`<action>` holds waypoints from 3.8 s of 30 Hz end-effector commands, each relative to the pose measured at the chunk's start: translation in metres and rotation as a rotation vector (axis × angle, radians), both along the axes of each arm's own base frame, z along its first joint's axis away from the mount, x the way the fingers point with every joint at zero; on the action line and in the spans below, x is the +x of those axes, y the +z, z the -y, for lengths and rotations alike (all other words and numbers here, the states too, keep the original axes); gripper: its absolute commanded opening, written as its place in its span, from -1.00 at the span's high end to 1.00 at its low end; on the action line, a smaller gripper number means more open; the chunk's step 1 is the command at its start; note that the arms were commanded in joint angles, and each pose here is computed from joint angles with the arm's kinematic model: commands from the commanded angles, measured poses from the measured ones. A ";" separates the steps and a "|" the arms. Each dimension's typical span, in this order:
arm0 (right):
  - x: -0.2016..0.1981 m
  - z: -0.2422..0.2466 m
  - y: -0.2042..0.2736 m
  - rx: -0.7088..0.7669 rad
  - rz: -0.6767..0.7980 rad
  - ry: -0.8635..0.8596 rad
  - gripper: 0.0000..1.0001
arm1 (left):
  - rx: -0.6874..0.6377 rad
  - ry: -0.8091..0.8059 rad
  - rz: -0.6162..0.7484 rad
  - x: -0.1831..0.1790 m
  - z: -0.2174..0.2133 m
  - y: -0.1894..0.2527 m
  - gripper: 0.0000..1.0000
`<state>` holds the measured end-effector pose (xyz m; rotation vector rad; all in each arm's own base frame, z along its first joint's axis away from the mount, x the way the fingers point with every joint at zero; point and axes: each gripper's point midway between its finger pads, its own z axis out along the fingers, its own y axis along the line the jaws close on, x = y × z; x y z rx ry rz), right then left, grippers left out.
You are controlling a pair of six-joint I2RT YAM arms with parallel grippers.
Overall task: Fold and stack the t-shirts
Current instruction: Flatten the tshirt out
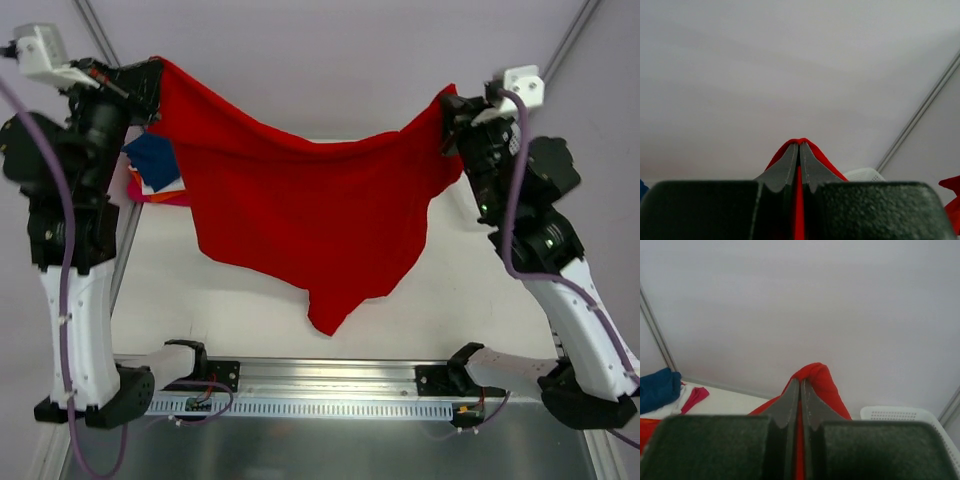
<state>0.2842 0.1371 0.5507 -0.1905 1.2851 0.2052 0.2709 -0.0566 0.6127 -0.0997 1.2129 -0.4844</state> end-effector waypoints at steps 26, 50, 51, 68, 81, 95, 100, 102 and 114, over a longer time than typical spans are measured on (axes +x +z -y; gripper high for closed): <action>0.090 -0.046 -0.002 -0.119 0.004 -0.055 0.99 | 0.046 -0.177 -0.128 0.122 0.030 0.000 1.00; -0.041 -0.034 -0.139 -0.066 -0.181 0.071 0.99 | -0.064 -0.204 -0.384 -0.022 0.035 -0.217 1.00; -0.040 -0.035 -0.131 -0.062 -0.164 0.069 0.99 | -0.060 -0.204 -0.364 -0.023 0.035 -0.206 1.00; 0.145 -0.067 -0.158 -0.114 -0.337 -0.011 0.99 | 0.002 -0.239 -0.626 0.215 0.057 -0.241 1.00; 0.142 -0.044 -0.013 -0.087 -0.041 -0.037 0.99 | 0.088 -0.208 -0.180 0.210 0.050 -0.040 1.00; 0.034 -0.062 -0.100 -0.094 -0.130 0.075 0.99 | 0.033 -0.168 -0.273 0.095 0.056 -0.141 1.00; -0.005 -0.065 -0.206 -0.042 -0.398 0.146 0.99 | -0.096 -0.197 -0.590 0.061 0.066 -0.304 1.00; -0.024 -0.063 -0.242 -0.056 -0.490 0.179 0.84 | -0.162 -0.222 -0.726 0.037 0.069 -0.359 0.80; -0.044 -0.032 -0.252 -0.044 -0.493 0.106 -0.12 | -0.231 -0.178 -0.811 -0.051 0.051 -0.403 -0.98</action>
